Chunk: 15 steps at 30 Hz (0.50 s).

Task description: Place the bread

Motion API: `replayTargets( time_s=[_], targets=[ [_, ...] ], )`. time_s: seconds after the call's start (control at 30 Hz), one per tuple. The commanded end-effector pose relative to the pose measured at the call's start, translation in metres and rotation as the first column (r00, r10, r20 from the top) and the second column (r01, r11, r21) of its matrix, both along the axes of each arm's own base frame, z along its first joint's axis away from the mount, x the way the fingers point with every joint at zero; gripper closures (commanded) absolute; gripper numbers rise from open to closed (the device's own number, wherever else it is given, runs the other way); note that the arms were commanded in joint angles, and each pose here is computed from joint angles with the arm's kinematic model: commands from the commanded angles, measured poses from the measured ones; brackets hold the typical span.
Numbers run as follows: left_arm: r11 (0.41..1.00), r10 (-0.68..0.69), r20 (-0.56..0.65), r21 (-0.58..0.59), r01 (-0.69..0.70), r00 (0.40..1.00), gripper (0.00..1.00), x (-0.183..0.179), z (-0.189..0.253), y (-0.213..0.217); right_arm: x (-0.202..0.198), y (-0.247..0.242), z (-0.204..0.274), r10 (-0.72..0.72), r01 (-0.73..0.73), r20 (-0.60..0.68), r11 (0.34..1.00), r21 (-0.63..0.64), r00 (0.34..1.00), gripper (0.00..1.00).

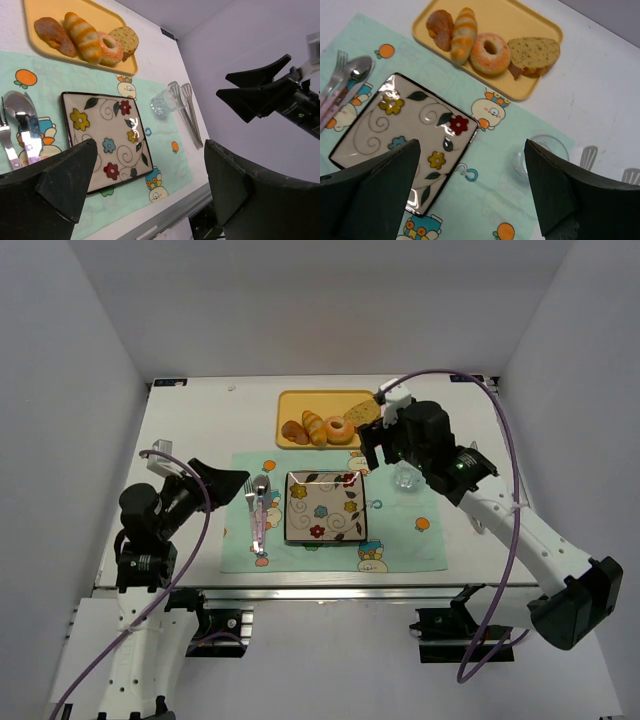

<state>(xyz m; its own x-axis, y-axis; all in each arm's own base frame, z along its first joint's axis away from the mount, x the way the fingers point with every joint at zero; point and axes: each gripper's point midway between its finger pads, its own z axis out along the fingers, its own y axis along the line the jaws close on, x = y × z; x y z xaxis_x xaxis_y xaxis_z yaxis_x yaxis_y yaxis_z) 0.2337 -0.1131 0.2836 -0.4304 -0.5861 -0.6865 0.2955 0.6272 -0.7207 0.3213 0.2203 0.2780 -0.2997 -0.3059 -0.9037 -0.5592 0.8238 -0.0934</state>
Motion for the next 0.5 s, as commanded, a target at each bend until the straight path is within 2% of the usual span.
replayTargets(
  time_s=[0.0,0.17,0.47],
  targets=[
    [1.000,-0.026,0.013,-0.016,0.026,1.000,0.02,-0.003,0.005,-0.004,0.004,-0.024,0.012,-0.056,0.056,0.049,0.998,0.005,0.997,0.11],
    [0.999,-0.031,-0.006,-0.014,0.031,1.000,0.02,-0.004,-0.001,-0.004,-0.002,-0.027,-0.004,-0.004,0.007,0.055,0.999,-0.050,0.998,0.11],
    [1.000,-0.017,-0.020,-0.010,0.017,1.000,0.02,-0.012,-0.008,-0.003,0.005,-0.045,-0.027,-0.036,0.036,0.000,0.996,-0.082,0.999,0.11]
  ],
)
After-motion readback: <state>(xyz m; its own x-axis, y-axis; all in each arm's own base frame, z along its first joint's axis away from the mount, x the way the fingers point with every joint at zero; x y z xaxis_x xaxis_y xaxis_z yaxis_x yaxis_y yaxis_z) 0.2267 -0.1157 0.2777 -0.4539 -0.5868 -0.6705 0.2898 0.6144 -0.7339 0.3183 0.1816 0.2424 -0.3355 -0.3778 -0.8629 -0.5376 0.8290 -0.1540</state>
